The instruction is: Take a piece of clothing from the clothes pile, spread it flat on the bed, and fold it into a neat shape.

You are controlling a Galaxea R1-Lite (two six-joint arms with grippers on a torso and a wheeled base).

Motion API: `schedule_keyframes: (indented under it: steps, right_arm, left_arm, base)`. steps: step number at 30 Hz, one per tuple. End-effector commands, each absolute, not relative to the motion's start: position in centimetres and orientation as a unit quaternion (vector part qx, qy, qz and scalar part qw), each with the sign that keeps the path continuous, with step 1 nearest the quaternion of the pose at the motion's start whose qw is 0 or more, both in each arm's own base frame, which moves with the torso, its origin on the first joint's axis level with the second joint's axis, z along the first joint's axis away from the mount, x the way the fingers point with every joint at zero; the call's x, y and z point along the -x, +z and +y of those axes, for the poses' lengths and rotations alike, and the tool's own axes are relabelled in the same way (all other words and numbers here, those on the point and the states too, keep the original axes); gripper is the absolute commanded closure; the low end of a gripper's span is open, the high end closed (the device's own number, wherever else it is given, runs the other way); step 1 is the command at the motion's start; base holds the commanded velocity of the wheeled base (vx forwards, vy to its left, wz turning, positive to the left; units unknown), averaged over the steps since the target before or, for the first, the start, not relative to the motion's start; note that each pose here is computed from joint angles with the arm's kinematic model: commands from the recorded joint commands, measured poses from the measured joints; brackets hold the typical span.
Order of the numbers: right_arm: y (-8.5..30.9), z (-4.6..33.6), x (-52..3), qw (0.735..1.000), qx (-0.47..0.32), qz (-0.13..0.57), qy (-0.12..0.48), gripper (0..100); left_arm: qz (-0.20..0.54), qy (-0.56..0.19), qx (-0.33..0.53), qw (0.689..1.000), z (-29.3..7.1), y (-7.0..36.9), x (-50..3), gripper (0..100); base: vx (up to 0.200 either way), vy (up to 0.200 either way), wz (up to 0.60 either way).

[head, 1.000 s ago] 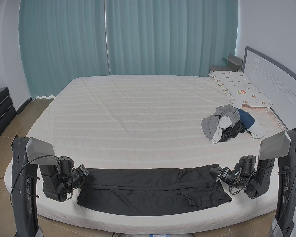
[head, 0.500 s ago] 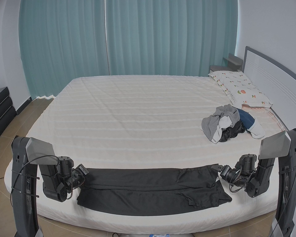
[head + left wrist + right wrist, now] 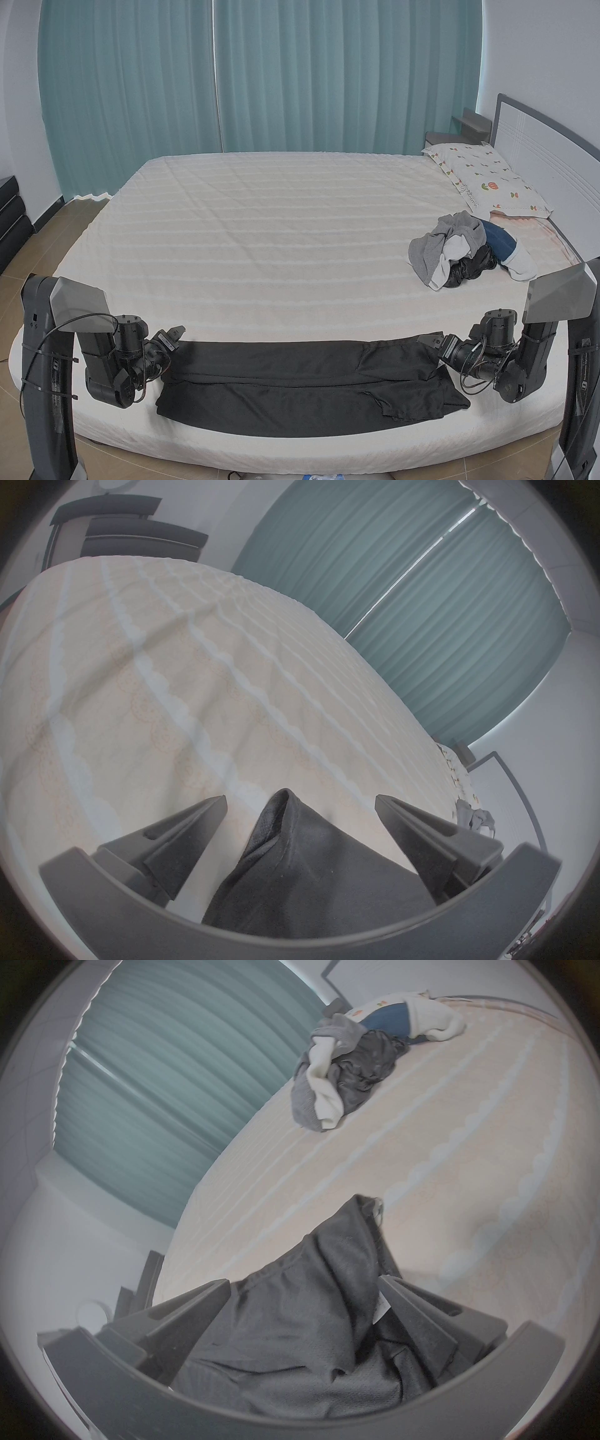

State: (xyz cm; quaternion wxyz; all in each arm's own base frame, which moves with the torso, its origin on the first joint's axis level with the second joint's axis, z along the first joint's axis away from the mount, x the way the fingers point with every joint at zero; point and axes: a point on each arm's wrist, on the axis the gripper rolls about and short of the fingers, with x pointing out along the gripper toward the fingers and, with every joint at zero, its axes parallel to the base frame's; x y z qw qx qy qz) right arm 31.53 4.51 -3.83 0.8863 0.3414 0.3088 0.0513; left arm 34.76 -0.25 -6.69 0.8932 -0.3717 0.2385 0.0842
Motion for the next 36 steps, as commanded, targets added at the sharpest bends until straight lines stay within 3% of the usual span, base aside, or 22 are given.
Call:
schedule_keyframes:
  steps: [1,11,12,32,33,36]
  right_arm:
    - [-5.2,5.3,-31.1,0.895,-0.293,0.328,0.072,0]
    - [-6.7,6.0,-30.9,0.899,-0.261,0.340,0.090,0]
    - [-6.8,5.9,-30.7,0.900,-0.255,0.342,0.091,100]
    - [-6.6,3.9,-29.6,0.905,-0.252,0.331,0.086,100]
    - [-6.7,4.0,-29.5,0.904,-0.251,0.334,0.086,0]
    - [-6.5,4.0,-29.7,0.906,-0.252,0.328,0.088,0]
  left_arm:
    - [0.229,0.084,0.382,0.891,-0.2,-6.0,-34.9,0]
    - [0.235,0.085,0.380,0.891,-0.3,-6.1,-34.6,0]
    - [0.235,0.085,0.380,0.891,-0.3,-6.1,-34.6,0]
    - [0.244,0.090,0.379,0.888,-0.3,-6.1,-33.9,0]
    - [0.244,0.089,0.378,0.889,-0.3,-6.1,-33.9,0]
    - [0.244,0.089,0.378,0.889,-0.3,-6.1,-33.9,0]
  base:
    - [0.000,0.000,0.00]
    - [0.000,0.000,0.00]
    - [0.000,0.000,0.00]
    - [0.000,0.000,0.00]
    - [0.000,0.000,0.00]
    - [0.000,0.000,0.00]
